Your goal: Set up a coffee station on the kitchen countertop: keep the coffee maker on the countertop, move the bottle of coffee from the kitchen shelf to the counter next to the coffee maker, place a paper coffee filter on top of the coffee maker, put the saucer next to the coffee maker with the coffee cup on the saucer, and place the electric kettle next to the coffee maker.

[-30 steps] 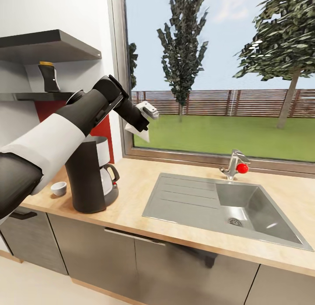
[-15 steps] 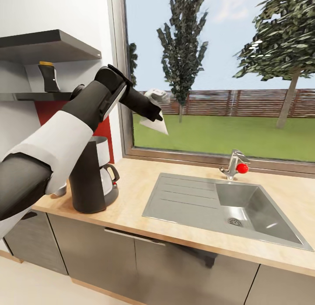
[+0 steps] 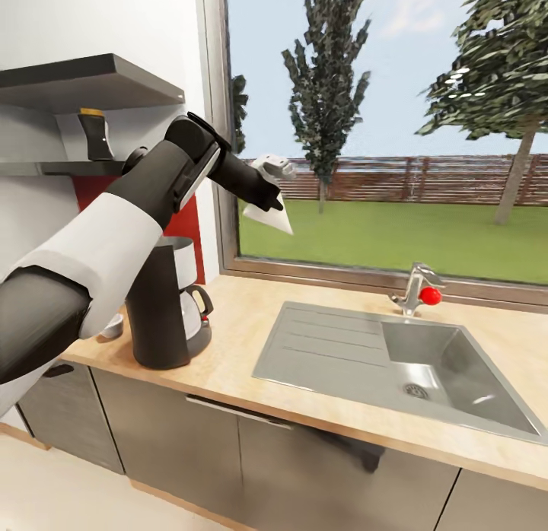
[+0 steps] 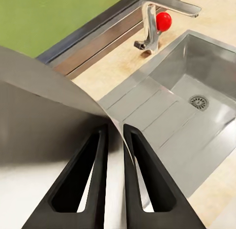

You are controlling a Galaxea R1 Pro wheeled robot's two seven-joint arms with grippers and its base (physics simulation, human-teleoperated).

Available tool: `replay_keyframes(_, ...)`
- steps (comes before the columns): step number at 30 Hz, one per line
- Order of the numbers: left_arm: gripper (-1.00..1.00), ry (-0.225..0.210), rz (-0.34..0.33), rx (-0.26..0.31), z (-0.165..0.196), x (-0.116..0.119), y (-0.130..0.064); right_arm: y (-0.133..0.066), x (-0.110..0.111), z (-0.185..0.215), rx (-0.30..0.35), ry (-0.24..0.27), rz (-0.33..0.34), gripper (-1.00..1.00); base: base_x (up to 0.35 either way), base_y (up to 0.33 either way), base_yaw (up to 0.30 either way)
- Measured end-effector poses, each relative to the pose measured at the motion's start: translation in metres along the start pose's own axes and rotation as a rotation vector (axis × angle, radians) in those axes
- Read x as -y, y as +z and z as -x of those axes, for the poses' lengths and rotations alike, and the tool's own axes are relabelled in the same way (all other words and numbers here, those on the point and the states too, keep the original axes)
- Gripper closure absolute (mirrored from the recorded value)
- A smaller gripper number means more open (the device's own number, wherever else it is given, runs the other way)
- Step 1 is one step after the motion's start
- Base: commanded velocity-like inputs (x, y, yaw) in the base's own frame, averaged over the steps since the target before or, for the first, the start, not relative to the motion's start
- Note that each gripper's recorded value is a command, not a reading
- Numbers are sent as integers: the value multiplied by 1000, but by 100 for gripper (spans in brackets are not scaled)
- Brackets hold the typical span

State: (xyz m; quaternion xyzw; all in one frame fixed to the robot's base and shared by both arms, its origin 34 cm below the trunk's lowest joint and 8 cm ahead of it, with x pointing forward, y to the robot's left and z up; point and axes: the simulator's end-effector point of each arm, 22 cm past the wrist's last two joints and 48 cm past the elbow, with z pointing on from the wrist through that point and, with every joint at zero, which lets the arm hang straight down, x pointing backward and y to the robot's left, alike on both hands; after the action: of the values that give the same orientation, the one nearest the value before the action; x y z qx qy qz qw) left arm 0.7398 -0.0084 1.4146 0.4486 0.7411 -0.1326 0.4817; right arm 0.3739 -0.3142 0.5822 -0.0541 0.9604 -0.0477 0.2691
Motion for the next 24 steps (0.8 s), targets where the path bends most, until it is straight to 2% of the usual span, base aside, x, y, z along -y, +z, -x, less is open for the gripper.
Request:
replay_keyframes(5, 100, 0, 0, 0, 0, 0, 0, 0, 0, 0, 0, -1, 0, -100, 54, -106, 83)
replay_keyframes(15, 100, 0, 0, 0, 0, 0, 0, 0, 0, -1, -1, -3, 1, -100, 7, -14, 181)
replay_keyframes(24, 100, 0, 0, 0, 0, 0, 0, -3, -4, -30, -60, -15, 11, -100, 0, -1, 28)
